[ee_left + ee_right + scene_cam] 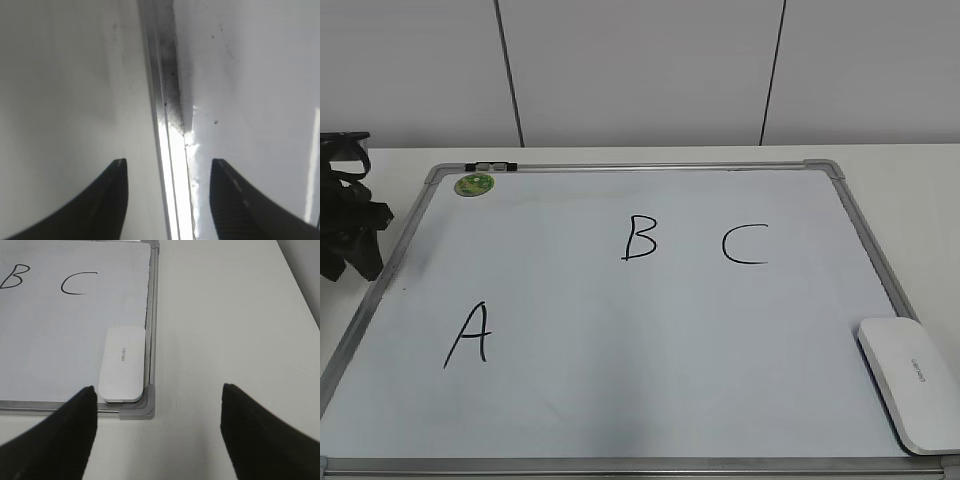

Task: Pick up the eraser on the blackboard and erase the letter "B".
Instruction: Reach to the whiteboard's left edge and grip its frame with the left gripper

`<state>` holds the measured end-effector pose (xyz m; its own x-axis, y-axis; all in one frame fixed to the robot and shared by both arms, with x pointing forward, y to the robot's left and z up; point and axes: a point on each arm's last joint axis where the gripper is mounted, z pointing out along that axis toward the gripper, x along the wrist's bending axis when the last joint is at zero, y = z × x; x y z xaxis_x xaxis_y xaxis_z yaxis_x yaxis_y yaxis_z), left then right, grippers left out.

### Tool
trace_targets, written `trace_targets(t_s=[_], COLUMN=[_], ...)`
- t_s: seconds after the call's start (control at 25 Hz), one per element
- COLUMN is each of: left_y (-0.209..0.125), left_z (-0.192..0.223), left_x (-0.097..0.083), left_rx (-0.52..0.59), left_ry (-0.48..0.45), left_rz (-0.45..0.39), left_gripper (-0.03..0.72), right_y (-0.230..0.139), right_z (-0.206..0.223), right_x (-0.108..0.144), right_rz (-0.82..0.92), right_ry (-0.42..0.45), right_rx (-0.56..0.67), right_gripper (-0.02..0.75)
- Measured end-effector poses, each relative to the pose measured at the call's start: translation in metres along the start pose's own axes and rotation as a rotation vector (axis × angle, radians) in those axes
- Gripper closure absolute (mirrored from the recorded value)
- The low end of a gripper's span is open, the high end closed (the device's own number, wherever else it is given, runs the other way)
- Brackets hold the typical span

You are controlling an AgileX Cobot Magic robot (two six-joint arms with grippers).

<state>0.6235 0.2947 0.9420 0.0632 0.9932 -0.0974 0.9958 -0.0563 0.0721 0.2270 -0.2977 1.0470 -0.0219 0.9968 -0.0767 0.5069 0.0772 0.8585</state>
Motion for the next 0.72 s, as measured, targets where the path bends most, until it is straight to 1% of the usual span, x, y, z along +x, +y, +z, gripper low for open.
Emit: trace_targets(t_s=[0.12, 0.28, 0.72], left_y=[0.003, 0.006, 0.008], left_z=[0.007, 0.013, 0.013], left_x=[0.001, 0.002, 0.001], left_rx=[0.004, -0.005, -0.024], left_ry=[0.0, -0.002, -0.005], left_rz=[-0.002, -0.006, -0.011], left_gripper=[0.365, 0.399, 0.412], right_y=[0.0, 0.0, 0.0], right_z=[0.0, 0.0, 0.0], right_x=[0.0, 0.0, 0.0], right_rz=[0.0, 0.0, 0.0], right_ry=[0.0, 0.0, 0.0], right_rx=[0.0, 0.0, 0.0], right_gripper=[0.147, 0.147, 0.147])
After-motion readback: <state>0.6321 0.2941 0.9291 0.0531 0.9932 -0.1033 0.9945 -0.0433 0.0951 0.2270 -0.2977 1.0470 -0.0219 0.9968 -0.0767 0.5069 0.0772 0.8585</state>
